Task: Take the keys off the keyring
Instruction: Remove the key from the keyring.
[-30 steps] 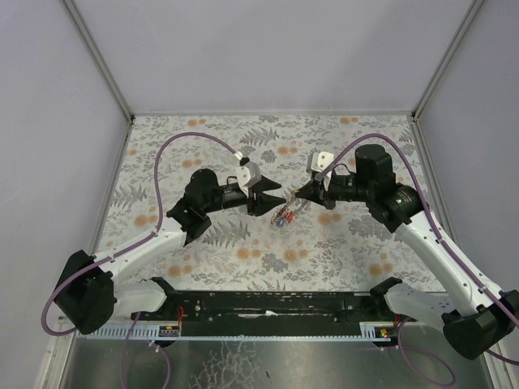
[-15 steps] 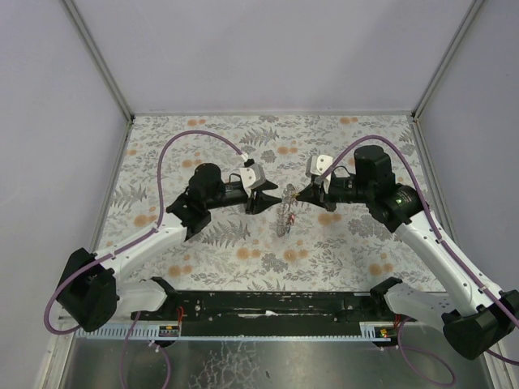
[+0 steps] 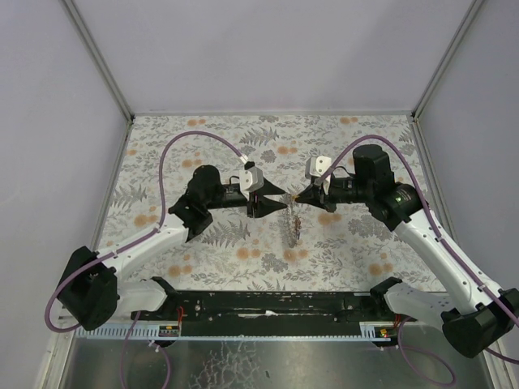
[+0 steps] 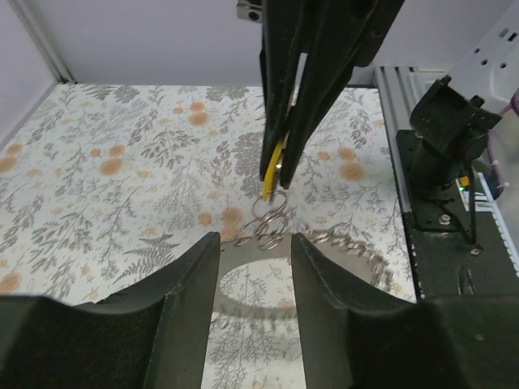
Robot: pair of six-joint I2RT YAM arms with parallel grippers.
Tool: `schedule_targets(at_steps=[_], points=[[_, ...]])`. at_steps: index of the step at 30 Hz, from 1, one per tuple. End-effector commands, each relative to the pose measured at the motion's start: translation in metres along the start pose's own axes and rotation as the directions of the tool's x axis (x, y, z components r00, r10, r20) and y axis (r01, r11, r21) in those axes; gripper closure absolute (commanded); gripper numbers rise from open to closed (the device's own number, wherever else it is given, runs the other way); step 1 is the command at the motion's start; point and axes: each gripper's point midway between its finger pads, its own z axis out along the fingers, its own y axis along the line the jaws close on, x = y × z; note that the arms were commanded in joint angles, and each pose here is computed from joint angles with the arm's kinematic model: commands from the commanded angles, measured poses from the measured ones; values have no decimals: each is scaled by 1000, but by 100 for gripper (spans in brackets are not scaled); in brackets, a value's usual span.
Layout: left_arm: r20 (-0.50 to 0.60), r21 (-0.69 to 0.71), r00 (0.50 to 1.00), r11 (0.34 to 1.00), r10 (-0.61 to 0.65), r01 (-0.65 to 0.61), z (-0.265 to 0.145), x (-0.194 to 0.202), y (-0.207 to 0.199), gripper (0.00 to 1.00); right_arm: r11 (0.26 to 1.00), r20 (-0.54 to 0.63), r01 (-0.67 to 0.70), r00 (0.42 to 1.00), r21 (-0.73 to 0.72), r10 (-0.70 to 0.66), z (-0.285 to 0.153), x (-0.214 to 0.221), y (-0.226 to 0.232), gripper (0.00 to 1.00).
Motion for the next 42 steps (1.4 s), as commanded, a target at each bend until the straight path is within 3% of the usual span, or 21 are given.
schedule_targets(at_steps=[1,10,22,42], points=[[88,32,996,999,-17,14,9,-15,-10,61,997,83,76,994,10,-76,-5,-32,-7,100],[33,-7,999,1000,-24,24,13,4,-3,62,998,97,68,993,-1,-67,-5,-35,-5,100],[32,-3,999,1000,-16,16,16,0,-1,63,998,97,65,993,-7,-64,-6,-34,-2,100],[52,71,996,995,-68,65,22,-4,-14,75,998,88,56,995,-14,-55,-4,-30,-2,100]])
